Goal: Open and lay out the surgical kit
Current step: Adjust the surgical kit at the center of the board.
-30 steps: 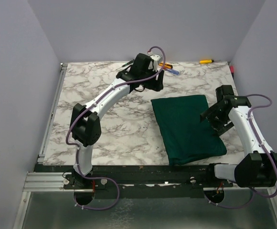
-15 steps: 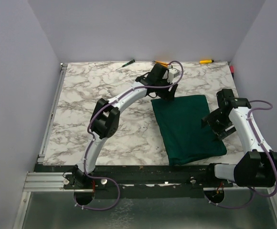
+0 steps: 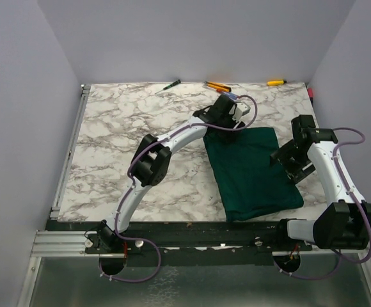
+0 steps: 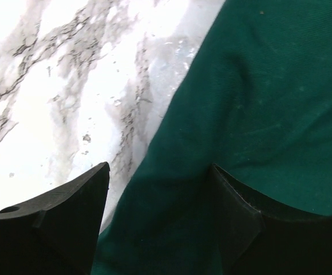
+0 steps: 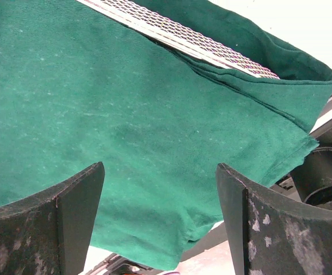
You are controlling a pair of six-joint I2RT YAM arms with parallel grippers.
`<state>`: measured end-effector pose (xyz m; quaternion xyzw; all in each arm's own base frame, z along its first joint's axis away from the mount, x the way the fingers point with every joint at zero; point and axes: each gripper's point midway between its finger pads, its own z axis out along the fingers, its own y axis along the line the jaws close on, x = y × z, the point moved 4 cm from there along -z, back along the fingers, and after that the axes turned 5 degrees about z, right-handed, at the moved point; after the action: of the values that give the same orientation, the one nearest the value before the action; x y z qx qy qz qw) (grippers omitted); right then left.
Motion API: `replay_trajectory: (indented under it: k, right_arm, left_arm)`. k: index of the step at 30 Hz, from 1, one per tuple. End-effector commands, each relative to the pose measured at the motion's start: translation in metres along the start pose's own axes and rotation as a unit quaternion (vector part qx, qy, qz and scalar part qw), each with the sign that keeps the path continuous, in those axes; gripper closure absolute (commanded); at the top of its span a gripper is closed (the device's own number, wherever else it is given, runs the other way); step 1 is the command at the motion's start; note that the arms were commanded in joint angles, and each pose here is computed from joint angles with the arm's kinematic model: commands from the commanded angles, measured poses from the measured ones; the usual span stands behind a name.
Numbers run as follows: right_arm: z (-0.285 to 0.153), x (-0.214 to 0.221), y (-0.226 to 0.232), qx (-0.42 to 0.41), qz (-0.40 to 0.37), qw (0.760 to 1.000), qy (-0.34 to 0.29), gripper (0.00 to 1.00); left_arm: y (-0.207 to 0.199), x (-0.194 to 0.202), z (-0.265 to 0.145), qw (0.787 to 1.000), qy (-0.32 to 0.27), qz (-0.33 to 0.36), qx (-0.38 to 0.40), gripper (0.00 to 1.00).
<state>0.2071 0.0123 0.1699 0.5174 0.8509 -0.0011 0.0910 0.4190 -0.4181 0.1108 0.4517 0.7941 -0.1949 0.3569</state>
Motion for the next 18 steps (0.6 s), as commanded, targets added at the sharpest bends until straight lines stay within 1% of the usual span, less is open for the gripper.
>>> replay_trajectory:
  k: [1,3,5,11,13,15,18]
  right_arm:
    - [-0.006,-0.008,0.008,-0.024,-0.008,1.000,-0.019,0.17]
    - [-0.005,-0.008,0.009,-0.029,-0.011,0.999,-0.018,0.18]
    - [-0.006,-0.009,0.010,-0.036,-0.015,0.999,-0.021,0.18]
    - [-0.007,-0.009,0.022,-0.068,-0.038,0.997,-0.014,0.21]
    - [-0.006,-0.009,0.027,-0.081,-0.052,0.995,-0.007,0.22]
    - [-0.005,-0.006,0.035,-0.098,-0.071,0.993,0.011,0.24]
    - [-0.004,-0.004,0.047,-0.130,-0.107,0.985,0.029,0.24]
  left_arm:
    - [0.035,0.044,0.015,0.988,0.074,-0.011,-0.134,0.31]
    - [0.044,0.047,0.011,0.984,0.077,-0.035,-0.158,0.32]
    - [0.054,0.048,0.005,0.980,0.073,-0.074,-0.173,0.32]
    - [0.095,0.057,-0.022,0.963,0.068,-0.177,-0.191,0.32]
    - [0.113,0.065,-0.034,0.951,0.072,-0.216,-0.207,0.32]
    - [0.137,0.080,-0.049,0.933,0.075,-0.271,-0.226,0.32]
    - [0.154,0.099,-0.067,0.912,0.080,-0.332,-0.229,0.33]
